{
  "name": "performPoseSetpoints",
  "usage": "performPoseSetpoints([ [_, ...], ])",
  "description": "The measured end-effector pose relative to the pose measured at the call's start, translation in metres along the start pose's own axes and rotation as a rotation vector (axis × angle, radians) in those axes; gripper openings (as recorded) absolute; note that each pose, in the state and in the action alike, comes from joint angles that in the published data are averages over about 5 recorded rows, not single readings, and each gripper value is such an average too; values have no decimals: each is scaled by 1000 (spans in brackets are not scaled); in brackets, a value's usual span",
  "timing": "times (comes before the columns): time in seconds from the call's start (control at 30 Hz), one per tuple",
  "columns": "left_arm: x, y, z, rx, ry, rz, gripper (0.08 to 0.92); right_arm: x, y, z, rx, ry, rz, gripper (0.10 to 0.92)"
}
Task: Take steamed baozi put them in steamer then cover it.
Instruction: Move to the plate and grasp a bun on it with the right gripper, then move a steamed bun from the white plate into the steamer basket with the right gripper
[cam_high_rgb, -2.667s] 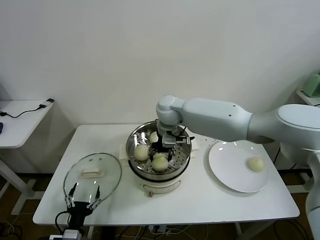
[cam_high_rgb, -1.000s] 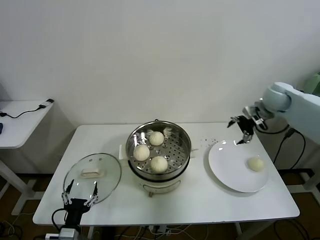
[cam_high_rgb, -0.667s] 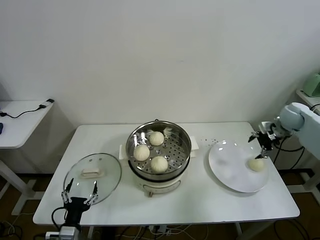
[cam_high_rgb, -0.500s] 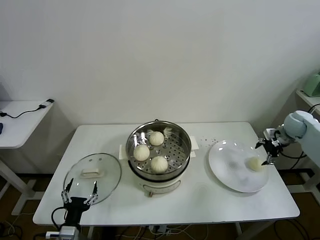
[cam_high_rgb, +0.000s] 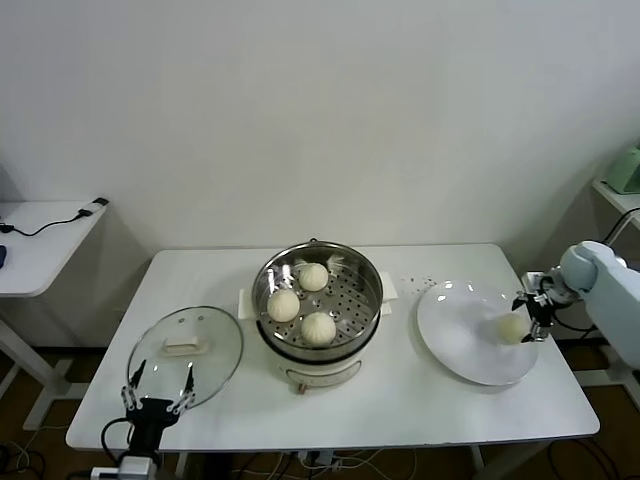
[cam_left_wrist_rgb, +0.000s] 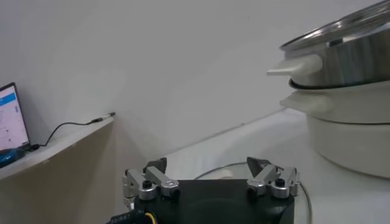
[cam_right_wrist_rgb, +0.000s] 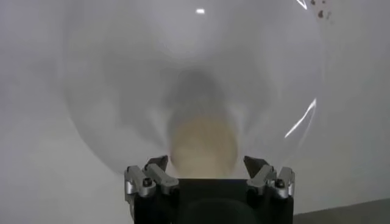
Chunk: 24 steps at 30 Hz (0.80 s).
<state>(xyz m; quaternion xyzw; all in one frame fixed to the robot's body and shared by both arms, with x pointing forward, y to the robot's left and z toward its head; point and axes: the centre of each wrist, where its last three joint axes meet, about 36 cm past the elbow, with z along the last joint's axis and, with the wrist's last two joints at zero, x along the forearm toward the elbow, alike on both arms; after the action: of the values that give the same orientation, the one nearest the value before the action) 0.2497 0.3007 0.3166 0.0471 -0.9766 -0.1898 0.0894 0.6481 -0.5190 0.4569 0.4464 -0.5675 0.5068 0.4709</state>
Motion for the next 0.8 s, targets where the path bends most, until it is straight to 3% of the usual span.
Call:
performPoseSetpoints([
  [0.23, 0, 0, 0, -4, -1, 0, 823, -8, -3, -3, -10, 0, -16, 820],
  [0.5, 1, 1, -1, -9, -3, -3, 823, -7, -7, -4, -15, 3, -23, 708],
  [0.8, 5, 2, -1, -3, -5, -5, 823, 11, -18, -9, -24, -12, -5, 679],
])
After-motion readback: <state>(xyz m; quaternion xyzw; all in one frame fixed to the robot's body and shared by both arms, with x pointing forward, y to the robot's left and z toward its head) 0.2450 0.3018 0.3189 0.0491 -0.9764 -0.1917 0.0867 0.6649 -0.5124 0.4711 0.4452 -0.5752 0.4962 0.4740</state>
